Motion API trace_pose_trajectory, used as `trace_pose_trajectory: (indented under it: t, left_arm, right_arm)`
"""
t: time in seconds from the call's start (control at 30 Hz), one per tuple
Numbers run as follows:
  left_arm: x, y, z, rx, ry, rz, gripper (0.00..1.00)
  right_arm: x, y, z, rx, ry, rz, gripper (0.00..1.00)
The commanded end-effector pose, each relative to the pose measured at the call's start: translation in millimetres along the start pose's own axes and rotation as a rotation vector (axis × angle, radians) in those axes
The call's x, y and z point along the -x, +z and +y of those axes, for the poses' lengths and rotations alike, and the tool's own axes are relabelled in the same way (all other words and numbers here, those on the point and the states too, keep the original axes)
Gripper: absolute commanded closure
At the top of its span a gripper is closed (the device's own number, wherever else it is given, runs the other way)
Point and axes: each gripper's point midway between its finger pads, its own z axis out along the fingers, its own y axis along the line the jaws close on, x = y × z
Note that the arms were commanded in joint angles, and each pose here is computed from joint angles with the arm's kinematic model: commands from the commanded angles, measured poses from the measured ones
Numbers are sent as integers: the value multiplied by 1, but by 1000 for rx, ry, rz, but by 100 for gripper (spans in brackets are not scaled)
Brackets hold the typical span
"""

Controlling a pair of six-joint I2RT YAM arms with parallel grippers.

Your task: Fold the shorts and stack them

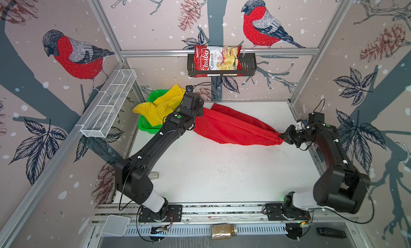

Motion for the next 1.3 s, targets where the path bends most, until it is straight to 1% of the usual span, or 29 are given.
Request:
trace_pose_trajectory:
  t: [0.0,0.27,0.57,0.87,1.07,1.27]
  left_arm:
    - [29,4,21,138,-1,-117,100]
    - [23,24,17,151,27,-101,100]
    - [26,57,5,162,68,-100,100]
    - [18,109,-15,161,113,-67,100]
    - [4,145,-27,151,137,-37,100]
    - [-20,183,-40,129,157,14,100]
  right_arm:
    - [7,1,-25,-129,-19,-17,93]
    - [5,13,-41,-173,2,33,93]
    - [21,25,-46,-179,14,39,93]
    - [34,45,-58,-190,41,66,92]
    - [47,59,-65,-180,66,78,91]
    - [62,74,-69,-158,94,83,88]
